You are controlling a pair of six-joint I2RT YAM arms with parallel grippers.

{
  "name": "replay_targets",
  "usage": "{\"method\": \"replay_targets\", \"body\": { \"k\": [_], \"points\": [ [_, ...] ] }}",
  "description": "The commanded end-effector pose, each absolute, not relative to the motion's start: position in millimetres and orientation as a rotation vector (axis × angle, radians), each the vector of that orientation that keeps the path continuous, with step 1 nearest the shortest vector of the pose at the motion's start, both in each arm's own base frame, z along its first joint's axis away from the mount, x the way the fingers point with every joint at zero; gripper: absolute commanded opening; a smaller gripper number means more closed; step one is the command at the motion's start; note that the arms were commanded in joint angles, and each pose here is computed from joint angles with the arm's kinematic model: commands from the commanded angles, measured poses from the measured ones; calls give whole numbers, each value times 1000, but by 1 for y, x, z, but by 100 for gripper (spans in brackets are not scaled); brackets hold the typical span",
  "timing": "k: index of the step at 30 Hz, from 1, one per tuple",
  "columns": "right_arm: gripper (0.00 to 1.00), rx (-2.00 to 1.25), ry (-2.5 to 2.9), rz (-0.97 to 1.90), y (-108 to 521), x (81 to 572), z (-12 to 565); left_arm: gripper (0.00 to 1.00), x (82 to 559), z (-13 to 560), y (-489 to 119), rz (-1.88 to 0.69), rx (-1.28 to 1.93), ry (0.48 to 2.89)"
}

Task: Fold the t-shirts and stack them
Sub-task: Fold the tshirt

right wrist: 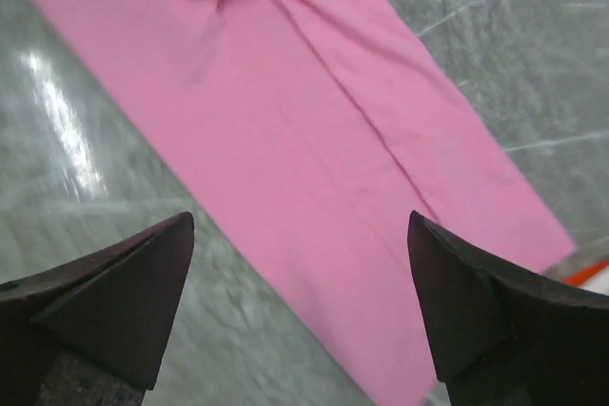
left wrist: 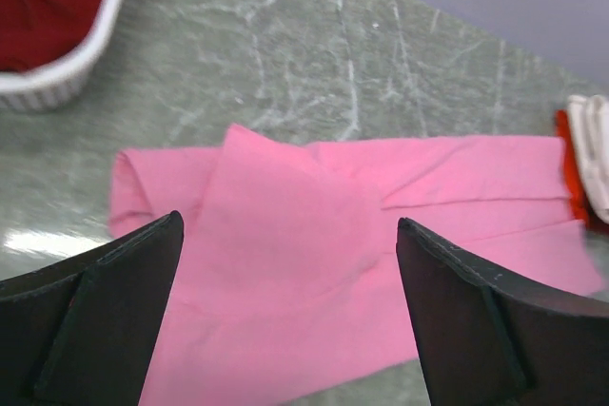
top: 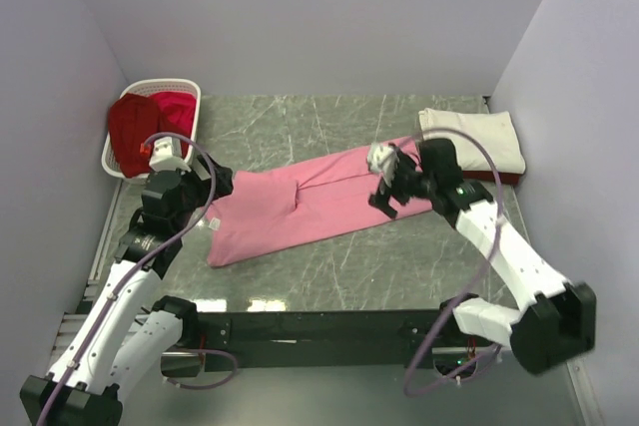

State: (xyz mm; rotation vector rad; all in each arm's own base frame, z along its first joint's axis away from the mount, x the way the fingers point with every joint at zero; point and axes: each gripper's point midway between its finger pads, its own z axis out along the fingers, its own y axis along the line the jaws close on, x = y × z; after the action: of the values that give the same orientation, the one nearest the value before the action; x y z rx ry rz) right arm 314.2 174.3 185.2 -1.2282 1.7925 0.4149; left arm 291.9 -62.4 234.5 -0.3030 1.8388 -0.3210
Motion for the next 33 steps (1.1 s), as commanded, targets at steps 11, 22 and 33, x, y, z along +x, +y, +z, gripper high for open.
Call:
{"method": "replay_targets", "body": {
  "k": [11, 22, 33],
  "points": [
    [88, -1778, 1611, 157, 123, 281, 89, 74, 231, 81, -89, -676, -1292, 2077],
    [84, -1731, 1738, 179, 112, 298, 71, 69, 205, 16, -76, -468, -1589, 2148],
    [83, -1881, 1712, 90, 86, 310, 54, 78, 201, 55, -39, -289, -1567, 2017]
  ]
}}
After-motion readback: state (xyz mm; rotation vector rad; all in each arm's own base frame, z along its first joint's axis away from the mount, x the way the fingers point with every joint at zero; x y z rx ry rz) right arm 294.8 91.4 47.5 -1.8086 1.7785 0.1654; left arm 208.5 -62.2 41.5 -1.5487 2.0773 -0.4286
